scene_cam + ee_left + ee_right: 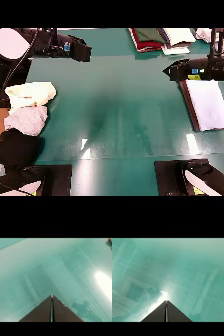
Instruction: Fold the shirts.
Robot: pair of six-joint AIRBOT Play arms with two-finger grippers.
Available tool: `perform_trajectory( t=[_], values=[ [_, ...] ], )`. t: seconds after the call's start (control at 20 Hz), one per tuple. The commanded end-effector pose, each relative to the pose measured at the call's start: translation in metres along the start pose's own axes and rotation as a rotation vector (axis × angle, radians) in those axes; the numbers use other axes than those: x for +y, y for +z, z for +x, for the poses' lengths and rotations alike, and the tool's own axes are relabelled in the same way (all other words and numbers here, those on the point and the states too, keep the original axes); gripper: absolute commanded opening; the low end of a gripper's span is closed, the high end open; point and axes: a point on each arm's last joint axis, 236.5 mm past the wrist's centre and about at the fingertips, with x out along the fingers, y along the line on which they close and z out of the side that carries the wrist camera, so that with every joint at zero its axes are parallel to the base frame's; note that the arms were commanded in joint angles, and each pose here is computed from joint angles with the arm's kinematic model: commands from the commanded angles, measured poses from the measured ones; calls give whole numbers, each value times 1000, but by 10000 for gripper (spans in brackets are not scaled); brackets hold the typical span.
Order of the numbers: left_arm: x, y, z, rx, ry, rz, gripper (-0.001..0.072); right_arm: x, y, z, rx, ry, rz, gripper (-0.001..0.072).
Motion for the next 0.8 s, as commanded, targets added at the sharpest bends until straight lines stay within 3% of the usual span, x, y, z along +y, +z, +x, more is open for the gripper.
perform_trajectory(
  t=[0.0,0.6,0.7,0.75],
  values=[
    [0,0,0,0,0,0,26,1,1,0,-3,3,-1,17],
    [1,13,0,-55,6,23,27,1,0,0,-2,3,-1,17],
    [45,5,-5,-8,150,118,28,1,0,0,0,3,-1,17],
    [83,-9,-13,58,267,116,81,2,0,0,1,4,-1,18]
  ],
)
